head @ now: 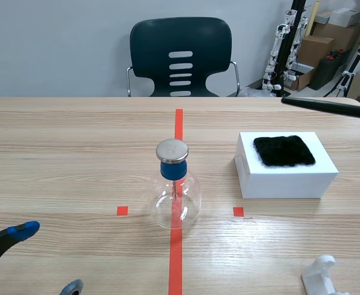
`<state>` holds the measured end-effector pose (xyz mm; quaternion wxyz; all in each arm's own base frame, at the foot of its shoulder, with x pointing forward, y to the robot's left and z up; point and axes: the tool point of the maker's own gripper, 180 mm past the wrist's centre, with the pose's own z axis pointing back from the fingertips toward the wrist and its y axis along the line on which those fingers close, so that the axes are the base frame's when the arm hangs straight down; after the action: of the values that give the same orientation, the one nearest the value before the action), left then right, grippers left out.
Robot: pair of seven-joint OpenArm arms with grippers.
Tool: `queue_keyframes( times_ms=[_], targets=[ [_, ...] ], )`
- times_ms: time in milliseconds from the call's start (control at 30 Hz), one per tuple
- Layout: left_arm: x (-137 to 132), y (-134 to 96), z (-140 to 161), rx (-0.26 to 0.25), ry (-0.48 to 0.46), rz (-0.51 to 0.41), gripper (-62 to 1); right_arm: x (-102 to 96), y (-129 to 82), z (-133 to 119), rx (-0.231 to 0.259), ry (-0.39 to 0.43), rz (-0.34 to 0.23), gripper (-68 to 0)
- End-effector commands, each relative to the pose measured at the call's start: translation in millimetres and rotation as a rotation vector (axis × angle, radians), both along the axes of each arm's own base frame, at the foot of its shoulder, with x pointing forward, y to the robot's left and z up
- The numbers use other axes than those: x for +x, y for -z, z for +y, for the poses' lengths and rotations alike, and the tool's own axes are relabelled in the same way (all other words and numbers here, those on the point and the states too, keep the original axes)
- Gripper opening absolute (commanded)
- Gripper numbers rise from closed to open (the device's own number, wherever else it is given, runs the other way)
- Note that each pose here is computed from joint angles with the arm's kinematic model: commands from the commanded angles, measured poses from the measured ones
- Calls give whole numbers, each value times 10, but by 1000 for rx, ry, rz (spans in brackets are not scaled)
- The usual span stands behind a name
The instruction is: Do the electroscope experiment. rub the rod on the fur
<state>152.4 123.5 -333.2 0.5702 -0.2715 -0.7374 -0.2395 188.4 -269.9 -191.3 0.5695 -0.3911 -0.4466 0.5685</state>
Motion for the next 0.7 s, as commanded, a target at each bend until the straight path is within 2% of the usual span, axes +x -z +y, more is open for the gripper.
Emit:
queue_keyframes(
  times_ms=[0, 200, 400, 500, 600, 667],
  targets=[
    [29, -75, 25, -12, -2, -31, 14, 115, -174, -19, -14, -11, -54, -662],
    [29, -75, 25, -12, -2, -31, 14, 409, -408, -121, -32, 13, -98, -662],
    [29, -75, 25, -12, -2, -31, 14, 767, -613, -199, -88, 15, -166, -662],
    [29, -75, 25, -12, -2, -31, 14, 923, -590, -256, -140, 8, -165, -662],
    [29, -75, 25, -12, -2, -31, 14, 1052, -464, -329, -194, -2, -139, -662],
    [29, -75, 25, -12, -2, -31, 14, 1135, -386, -380, -231, -11, -144, -662]
  ],
)
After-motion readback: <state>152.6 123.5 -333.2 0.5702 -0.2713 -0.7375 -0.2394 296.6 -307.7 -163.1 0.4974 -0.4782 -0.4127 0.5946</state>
